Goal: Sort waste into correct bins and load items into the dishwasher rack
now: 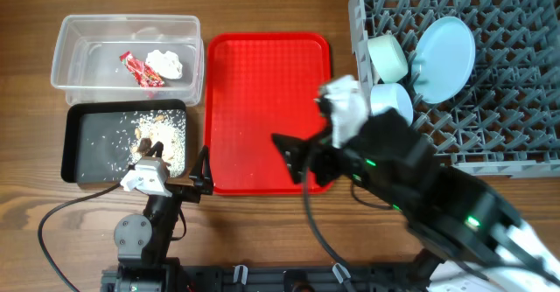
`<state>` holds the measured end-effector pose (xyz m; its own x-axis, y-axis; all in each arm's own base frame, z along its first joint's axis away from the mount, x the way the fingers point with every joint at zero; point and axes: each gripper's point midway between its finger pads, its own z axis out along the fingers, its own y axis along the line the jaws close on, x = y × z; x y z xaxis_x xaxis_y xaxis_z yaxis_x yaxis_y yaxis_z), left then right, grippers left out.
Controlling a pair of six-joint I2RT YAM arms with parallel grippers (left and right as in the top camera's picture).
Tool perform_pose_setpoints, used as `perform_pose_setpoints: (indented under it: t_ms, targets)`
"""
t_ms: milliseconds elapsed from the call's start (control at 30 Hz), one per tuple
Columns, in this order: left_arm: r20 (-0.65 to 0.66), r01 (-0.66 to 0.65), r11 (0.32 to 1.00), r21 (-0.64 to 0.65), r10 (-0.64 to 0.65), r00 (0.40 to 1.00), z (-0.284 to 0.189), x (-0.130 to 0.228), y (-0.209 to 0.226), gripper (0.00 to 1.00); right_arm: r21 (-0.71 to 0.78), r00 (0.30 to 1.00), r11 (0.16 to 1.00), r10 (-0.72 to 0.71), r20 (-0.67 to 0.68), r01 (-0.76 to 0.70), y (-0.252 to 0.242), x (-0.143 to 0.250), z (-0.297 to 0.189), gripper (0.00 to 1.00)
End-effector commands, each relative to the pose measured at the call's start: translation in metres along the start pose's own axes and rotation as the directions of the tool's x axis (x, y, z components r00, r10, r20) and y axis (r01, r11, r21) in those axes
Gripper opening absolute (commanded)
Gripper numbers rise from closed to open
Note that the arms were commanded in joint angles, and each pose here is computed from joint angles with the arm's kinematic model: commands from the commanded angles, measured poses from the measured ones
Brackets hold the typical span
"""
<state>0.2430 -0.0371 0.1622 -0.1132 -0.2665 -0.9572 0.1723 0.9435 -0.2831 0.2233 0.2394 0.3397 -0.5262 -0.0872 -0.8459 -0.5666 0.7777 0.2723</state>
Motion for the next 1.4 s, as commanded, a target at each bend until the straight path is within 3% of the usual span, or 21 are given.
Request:
perform_pose_setpoints:
  t_ms: [0,133,333,533,933,1367]
  targets:
    - [0.005,-0.021,1.0,0.002,0.021,1.0,0.0,0.001,0.001,1.0,0.104,0.964,0.974,-0.214,0.158,0.199,-0.016,-0.031,-0.05,1.0]
    - [0.005,-0.021,1.0,0.002,0.021,1.0,0.0,0.001,0.001,1.0,0.2,0.926,0.95,-0.287,0.246,0.241,-0.037,-0.043,-0.093,1.0]
    - [0.005,-0.021,1.0,0.002,0.021,1.0,0.0,0.001,0.001,1.0,0.281,0.939,0.958,-0.143,0.312,0.053,-0.084,-0.025,-0.118,1.0]
    - [0.004,-0.021,1.0,0.002,0.02,1.0,0.0,0.001,0.001,1.0,0.276,0.95,0.961,-0.102,0.296,0.017,-0.107,0.024,-0.106,1.0]
    - [0.005,-0.021,1.0,0.002,0.021,1.0,0.0,0.001,0.001,1.0,0.206,0.885,0.974,-0.018,0.466,-0.089,-0.131,0.107,-0.075,1.0]
    - [0.004,-0.021,1.0,0.002,0.02,1.0,0.0,0.001,0.001,1.0,0.196,0.848,0.98,-0.069,0.525,-0.042,-0.15,0.13,-0.03,1.0]
